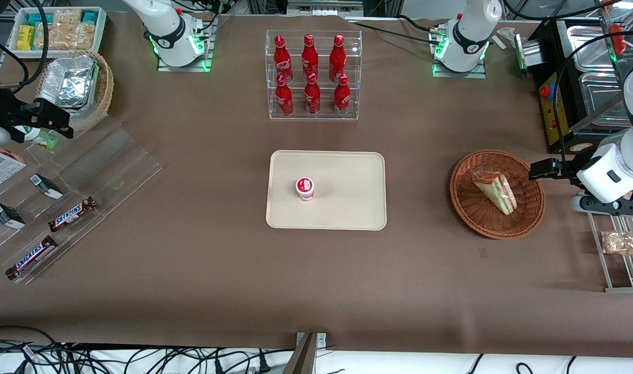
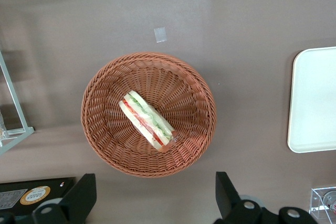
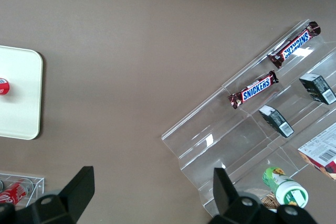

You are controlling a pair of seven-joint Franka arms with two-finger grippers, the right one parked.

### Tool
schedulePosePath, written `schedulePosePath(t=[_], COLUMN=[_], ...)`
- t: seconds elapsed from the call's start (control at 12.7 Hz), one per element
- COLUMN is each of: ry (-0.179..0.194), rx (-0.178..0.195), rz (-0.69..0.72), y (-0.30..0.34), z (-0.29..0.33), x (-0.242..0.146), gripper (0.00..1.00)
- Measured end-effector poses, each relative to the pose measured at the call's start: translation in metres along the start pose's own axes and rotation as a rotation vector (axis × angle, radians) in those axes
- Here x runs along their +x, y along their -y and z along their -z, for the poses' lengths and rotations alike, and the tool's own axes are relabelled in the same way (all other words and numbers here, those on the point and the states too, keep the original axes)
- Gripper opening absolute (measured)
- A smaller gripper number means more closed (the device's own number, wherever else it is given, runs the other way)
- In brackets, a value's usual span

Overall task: Place sandwich from basket to tray
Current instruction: 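Move the left gripper over the wrapped sandwich in the wicker basket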

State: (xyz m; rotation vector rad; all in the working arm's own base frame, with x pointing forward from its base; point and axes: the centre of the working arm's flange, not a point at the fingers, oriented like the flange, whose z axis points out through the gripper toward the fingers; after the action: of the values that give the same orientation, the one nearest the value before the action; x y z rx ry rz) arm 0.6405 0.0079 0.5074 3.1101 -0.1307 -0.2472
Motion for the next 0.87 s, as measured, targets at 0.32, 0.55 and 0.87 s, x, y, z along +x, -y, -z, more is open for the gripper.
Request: schedulePosePath(t=[0.32, 0.55, 0.87], ry=[-0.002, 0.002, 0.016], rx=[0.001, 0.024, 0.042], rz=[0.000, 0.007, 0.356], y=[0.000, 0.003, 0.017], z=[0.001, 0.000, -0.016], x=[0.000, 0.000, 0.006], gripper=[1.00, 1.00, 1.00])
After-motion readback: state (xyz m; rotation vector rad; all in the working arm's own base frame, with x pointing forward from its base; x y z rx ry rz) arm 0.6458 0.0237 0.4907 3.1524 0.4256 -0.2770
